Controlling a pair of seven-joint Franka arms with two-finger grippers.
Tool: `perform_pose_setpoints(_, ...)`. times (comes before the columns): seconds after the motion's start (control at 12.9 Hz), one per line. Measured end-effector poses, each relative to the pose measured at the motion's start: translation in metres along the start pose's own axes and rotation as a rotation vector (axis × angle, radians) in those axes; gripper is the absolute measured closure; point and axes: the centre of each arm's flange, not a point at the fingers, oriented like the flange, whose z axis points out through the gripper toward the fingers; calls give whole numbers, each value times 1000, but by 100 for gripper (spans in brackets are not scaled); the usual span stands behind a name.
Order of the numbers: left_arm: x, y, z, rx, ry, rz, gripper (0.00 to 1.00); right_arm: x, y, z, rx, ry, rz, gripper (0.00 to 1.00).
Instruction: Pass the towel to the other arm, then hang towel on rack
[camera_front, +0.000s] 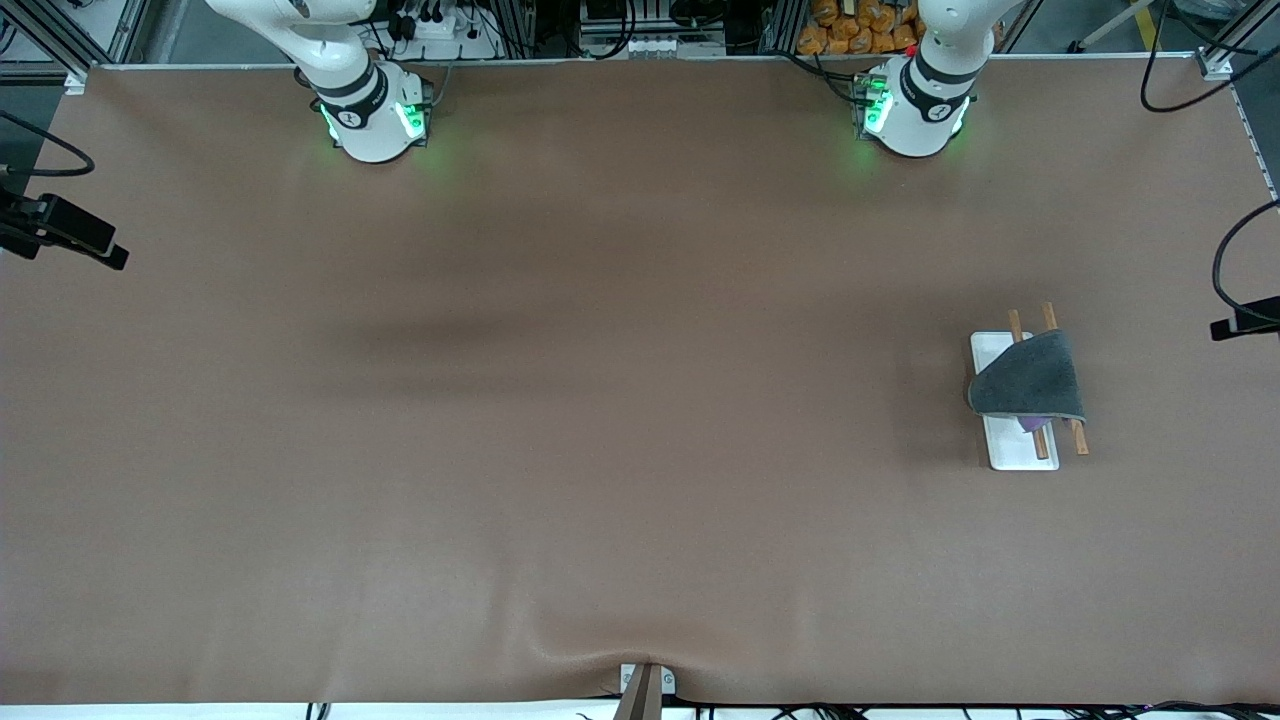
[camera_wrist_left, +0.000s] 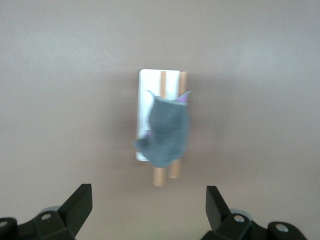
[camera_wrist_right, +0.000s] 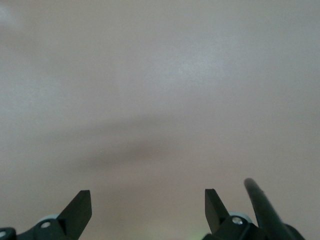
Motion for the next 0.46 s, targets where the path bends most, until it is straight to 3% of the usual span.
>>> perform_pose_setpoints(0.23, -14, 82, -25, 22, 34, -114, 0, 0, 1, 0, 0, 2, 1, 0)
perform_pose_setpoints(0.46, -23, 125, -34, 134, 67, -51, 0, 1, 0, -1, 0, 6, 1, 0)
